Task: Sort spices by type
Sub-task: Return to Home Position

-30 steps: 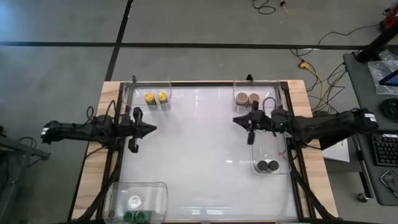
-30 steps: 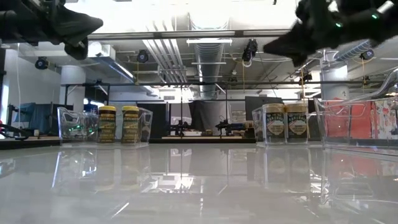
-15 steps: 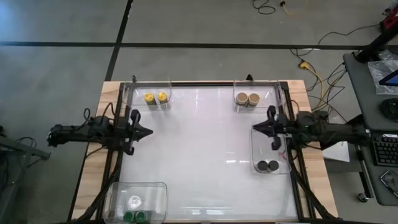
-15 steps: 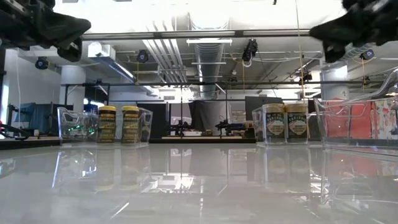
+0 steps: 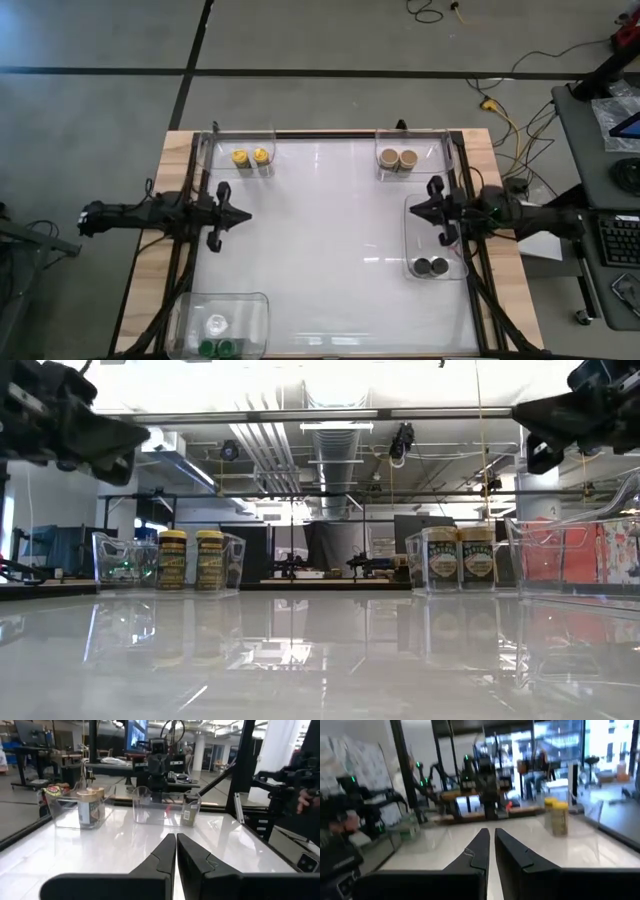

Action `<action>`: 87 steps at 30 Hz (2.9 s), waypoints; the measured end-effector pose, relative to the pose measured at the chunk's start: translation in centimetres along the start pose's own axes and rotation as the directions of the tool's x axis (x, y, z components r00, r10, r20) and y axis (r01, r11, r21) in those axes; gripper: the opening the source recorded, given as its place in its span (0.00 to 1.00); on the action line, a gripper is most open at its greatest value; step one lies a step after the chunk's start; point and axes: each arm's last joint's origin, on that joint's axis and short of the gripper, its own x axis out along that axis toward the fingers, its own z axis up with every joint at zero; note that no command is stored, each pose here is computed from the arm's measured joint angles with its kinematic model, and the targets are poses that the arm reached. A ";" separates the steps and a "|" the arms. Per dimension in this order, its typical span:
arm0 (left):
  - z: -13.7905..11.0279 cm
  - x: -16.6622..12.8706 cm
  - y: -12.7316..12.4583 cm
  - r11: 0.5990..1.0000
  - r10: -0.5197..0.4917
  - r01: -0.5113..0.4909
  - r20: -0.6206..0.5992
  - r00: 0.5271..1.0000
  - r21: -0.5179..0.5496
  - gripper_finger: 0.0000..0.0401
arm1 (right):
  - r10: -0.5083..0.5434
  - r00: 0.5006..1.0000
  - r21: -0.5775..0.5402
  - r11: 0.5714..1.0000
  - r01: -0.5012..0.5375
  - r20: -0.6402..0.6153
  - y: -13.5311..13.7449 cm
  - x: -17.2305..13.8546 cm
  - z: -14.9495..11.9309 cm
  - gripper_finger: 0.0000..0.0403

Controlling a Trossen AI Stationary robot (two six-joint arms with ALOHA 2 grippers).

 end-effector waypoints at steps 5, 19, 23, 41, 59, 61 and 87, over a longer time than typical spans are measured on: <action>-1.0 0.3 0.1 1.000 0.013 -0.013 0.014 1.000 0.000 0.00 | 0.005 0.999 0.039 0.999 -0.007 0.032 -0.2 0.2 -1.1 0.04; -1.3 0.4 0.1 1.000 0.013 -0.013 0.002 1.000 0.024 0.00 | -0.011 0.995 0.010 1.000 0.012 -0.099 -0.3 0.2 -2.3 0.05; -1.4 0.4 0.1 1.000 0.013 -0.012 -0.011 1.000 0.024 0.00 | -0.064 0.995 0.005 0.998 0.064 -0.078 -0.5 0.1 -2.3 0.04; -1.6 0.6 0.2 1.000 0.014 -0.013 -0.034 0.999 0.025 0.00 | -0.028 0.996 -0.010 1.000 0.027 -0.079 0.3 0.2 -2.4 0.04; -1.8 0.7 0.2 1.000 0.016 -0.015 -0.058 0.998 0.026 0.00 | -0.024 0.995 -0.012 1.000 0.023 -0.100 0.3 0.2 -2.5 0.04; -1.8 0.7 0.2 1.000 0.016 -0.015 -0.061 0.998 0.026 0.00 | -0.024 0.995 -0.012 1.000 0.023 -0.100 0.3 0.2 -2.5 0.04; -1.9 0.8 0.2 1.000 0.018 -0.016 -0.073 0.997 0.027 0.00 | -0.024 0.995 -0.013 1.000 0.023 -0.100 0.3 0.2 -2.5 0.04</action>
